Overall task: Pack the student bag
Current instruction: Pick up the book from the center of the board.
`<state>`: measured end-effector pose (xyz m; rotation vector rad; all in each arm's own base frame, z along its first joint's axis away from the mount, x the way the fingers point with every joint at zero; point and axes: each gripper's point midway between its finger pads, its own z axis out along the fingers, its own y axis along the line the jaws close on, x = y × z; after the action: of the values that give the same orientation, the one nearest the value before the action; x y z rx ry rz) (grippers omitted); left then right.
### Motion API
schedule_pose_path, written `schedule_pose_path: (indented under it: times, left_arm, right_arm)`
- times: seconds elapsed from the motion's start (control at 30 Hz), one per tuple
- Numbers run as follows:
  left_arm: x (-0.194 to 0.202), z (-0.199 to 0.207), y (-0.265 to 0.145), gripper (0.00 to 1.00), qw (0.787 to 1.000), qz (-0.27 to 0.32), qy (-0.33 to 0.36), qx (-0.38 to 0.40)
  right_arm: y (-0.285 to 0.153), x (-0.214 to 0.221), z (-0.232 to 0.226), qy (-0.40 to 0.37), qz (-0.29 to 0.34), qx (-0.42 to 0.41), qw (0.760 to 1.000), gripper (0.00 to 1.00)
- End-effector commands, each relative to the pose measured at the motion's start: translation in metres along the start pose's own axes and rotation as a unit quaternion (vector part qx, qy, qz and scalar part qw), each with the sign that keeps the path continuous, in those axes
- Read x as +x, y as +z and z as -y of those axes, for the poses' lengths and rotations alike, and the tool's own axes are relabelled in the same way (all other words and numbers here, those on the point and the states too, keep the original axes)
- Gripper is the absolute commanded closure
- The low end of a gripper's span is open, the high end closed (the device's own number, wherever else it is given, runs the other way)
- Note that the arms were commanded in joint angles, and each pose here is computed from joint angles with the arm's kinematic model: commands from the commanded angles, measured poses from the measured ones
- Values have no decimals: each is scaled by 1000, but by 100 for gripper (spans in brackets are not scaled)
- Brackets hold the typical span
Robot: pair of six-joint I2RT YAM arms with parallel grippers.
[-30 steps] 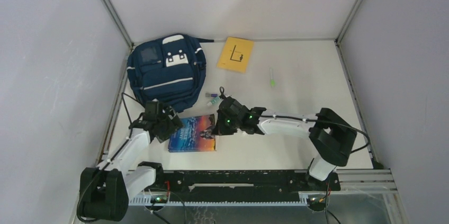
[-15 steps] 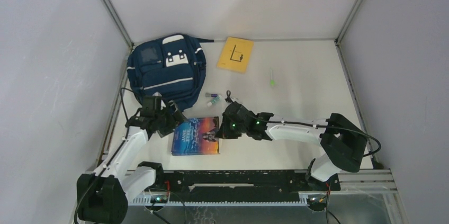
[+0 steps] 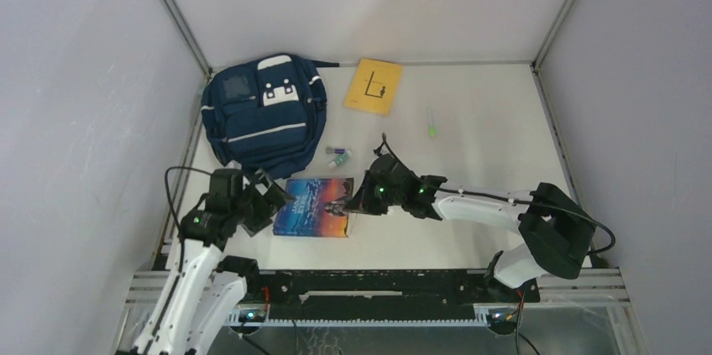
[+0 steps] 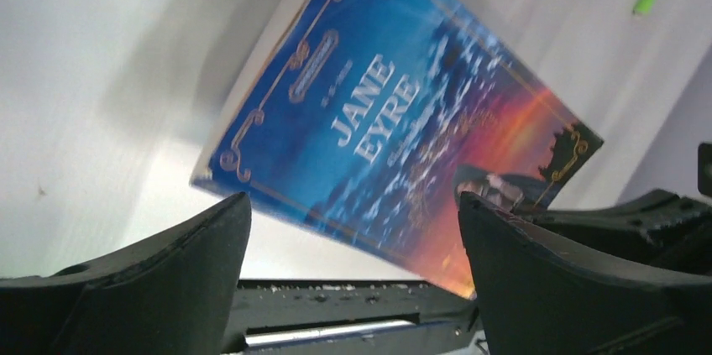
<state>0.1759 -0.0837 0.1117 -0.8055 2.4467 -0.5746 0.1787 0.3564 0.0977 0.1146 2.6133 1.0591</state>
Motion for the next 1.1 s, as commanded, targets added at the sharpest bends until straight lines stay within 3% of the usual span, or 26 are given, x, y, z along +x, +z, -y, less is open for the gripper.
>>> schedule_pose_path:
  times: [0.0,0.43,0.7,0.87,1.07]
  left_arm:
    - [36,-5,-3,2,996,-59,-69,15]
    - [58,-4,13,0,983,-104,-144,40]
    - [44,-2,42,2,972,-53,-214,77]
    - [32,1,54,22,968,-25,-228,97]
    - [18,0,48,74,975,9,-210,79]
  right_arm:
    - [-29,-31,-72,45,39,-129,990,100]
    - [-26,-37,-90,72,19,-169,983,100]
    - [-25,-35,-91,72,11,-171,983,100]
    - [-22,-27,-84,69,-2,-158,985,100]
    - [-15,-16,-75,71,-20,-151,986,100]
